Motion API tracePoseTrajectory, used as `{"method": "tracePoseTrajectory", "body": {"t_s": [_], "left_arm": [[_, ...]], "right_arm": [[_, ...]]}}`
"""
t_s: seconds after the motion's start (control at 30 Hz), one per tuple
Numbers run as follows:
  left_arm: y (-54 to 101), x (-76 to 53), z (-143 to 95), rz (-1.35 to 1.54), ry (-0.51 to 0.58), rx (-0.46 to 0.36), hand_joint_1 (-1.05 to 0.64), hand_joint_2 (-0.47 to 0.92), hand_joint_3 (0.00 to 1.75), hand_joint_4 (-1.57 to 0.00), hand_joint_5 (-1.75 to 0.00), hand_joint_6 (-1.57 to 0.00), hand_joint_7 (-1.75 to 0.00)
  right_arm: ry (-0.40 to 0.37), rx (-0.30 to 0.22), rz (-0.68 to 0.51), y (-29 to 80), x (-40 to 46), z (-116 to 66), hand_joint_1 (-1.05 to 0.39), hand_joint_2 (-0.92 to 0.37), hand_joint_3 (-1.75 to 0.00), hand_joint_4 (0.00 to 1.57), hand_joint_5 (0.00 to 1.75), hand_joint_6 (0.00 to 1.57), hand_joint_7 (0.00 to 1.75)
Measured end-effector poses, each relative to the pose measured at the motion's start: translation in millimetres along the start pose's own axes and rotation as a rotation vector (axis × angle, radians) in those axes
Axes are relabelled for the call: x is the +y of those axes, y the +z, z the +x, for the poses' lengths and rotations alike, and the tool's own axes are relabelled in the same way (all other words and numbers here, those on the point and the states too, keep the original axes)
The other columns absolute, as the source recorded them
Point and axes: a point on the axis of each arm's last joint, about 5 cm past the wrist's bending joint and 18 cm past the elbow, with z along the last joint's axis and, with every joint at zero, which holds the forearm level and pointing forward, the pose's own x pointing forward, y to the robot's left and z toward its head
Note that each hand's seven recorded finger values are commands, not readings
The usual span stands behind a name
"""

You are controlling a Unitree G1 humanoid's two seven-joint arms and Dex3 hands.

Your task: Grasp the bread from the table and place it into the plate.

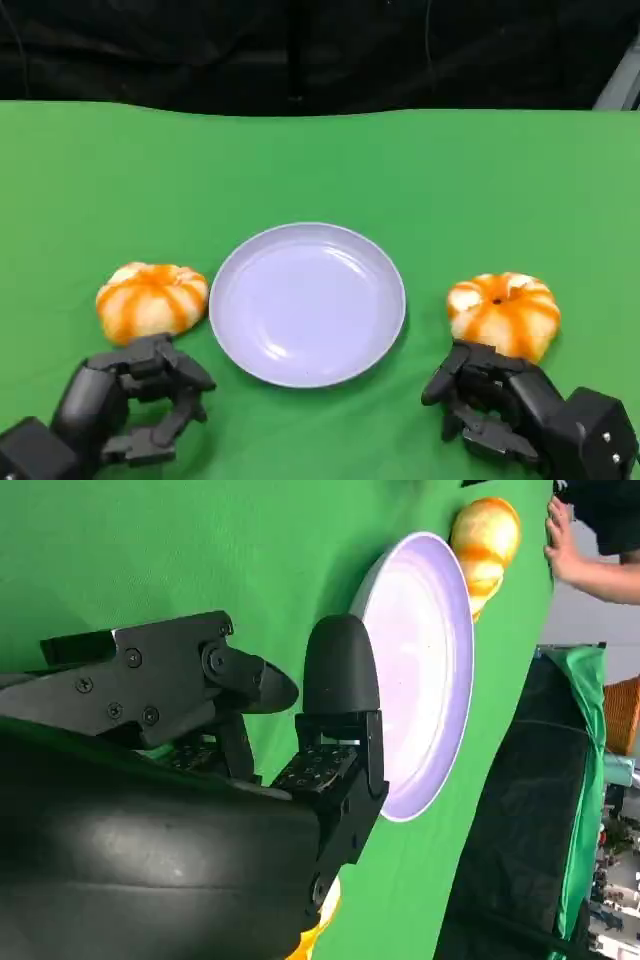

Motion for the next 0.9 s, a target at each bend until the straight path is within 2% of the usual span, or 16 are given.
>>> {"method": "tracePoseTrajectory", "body": {"t_s": [0.07,0.13,0.47,0.53,0.7,0.87,0.9], "left_arm": [[1.7,2.9,0.8,-0.016,0.026,-0.021,-0.22,0.90,0.13,-0.89,-0.17,-0.81,-0.06],[3.2,5.5,1.6,-0.033,0.043,-0.039,-0.24,0.92,0.09,-0.89,-0.11,-0.78,-0.01],[3.9,7.6,1.9,-0.050,0.044,-0.048,-0.24,0.92,0.08,-0.90,-0.07,-0.77,0.00],[4.2,7.9,2.1,-0.053,0.046,-0.050,-0.35,0.92,0.08,-0.86,-0.04,-0.70,0.00],[10.3,13.4,8.0,-0.059,0.074,-0.105,-0.37,0.92,0.08,-0.85,-0.03,-0.68,0.00],[10.7,13.6,9.0,-0.061,0.069,-0.105,-0.38,0.92,0.08,-0.85,-0.03,-0.68,0.00],[10.7,13.6,9.0,-0.062,0.069,-0.104,-0.43,0.92,0.11,-0.81,-0.02,-0.67,0.00]], "right_arm": [[0.000,0.000,0.000,0.0,0.0,0.1,0.03,-0.90,-0.63,0.67,1.69,0.70,1.39],[0.001,0.000,-0.001,0.0,0.0,0.1,0.03,-0.90,-0.63,0.68,1.69,0.70,1.39],[0.001,-0.002,-0.003,-0.3,0.2,-0.1,0.03,-0.89,-0.64,0.68,1.69,0.69,1.40],[0.001,-0.002,-0.003,-0.3,0.2,0.1,0.03,-0.89,-0.64,0.67,1.71,0.69,1.41],[0.002,-0.002,-0.003,-0.2,0.1,0.5,0.03,-0.88,-0.65,0.66,1.72,0.69,1.41],[0.003,-0.002,-0.003,-0.1,0.1,0.9,0.03,-0.88,-0.66,0.66,1.73,0.69,1.41],[0.003,-0.002,-0.003,-0.1,0.1,0.8,0.03,-0.88,-0.66,0.67,1.72,0.69,1.40]]}}
